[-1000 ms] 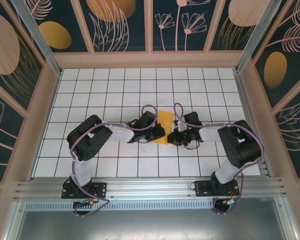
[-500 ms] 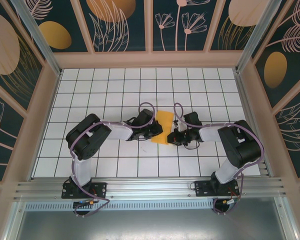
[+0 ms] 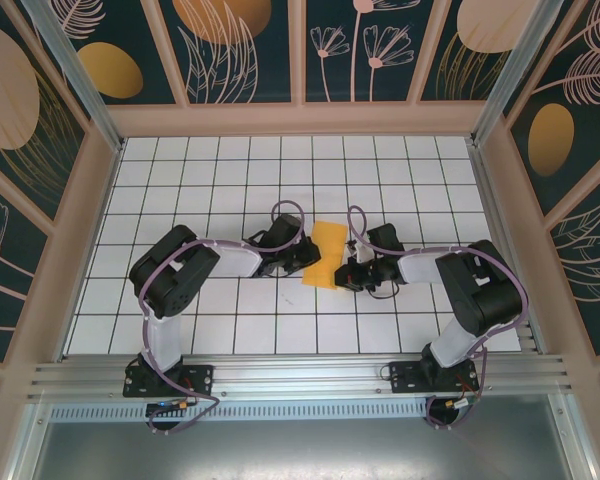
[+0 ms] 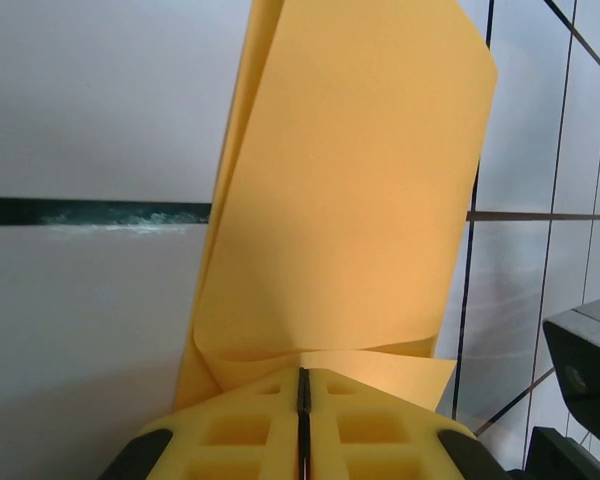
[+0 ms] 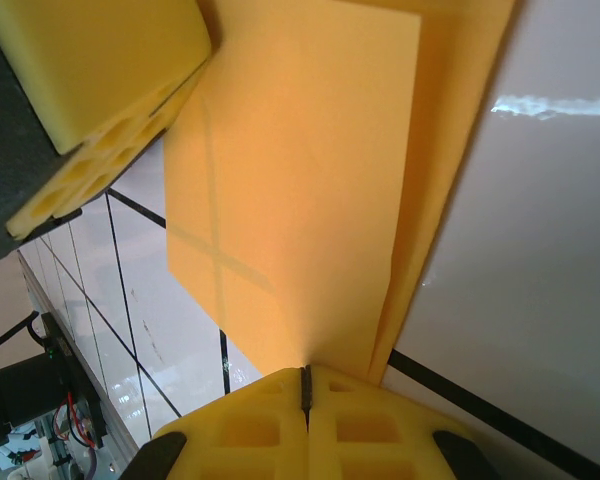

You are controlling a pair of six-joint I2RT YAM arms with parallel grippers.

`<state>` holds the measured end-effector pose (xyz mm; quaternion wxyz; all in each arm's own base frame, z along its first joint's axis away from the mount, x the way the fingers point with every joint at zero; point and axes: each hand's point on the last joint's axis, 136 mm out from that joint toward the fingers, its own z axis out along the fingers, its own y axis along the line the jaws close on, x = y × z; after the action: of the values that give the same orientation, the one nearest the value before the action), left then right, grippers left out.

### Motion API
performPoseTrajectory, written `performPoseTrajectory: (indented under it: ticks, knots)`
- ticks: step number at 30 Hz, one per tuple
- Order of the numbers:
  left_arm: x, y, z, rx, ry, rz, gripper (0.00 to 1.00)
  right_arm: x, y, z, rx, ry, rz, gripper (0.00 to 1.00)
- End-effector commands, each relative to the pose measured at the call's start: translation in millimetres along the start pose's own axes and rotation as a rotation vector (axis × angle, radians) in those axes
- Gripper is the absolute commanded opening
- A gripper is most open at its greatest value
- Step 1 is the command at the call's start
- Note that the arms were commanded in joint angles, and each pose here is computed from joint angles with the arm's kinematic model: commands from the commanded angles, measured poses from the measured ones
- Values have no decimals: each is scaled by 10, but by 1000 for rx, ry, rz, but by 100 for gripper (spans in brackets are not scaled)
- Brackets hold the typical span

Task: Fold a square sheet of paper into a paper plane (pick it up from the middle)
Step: Fold the triangle a second time at the center of the table.

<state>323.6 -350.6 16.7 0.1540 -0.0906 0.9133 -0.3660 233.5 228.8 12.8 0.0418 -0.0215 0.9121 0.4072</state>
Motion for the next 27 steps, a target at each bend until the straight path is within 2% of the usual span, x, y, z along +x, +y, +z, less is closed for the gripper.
performPoseTrajectory:
  ticks: [1,11,23,27]
  knots:
    - [-306,335,-3,-132,-87,-1,12,249,-519,70,195,44,65,0]
    - [-358,416,-1,-142,-89,-3,12,238,-509,67,193,41,63,0]
    - [-545,290,-174,-130,-143,61,14,207,-483,78,183,39,62,0]
    - [-640,129,-311,-97,-171,81,16,178,-437,75,168,33,56,0]
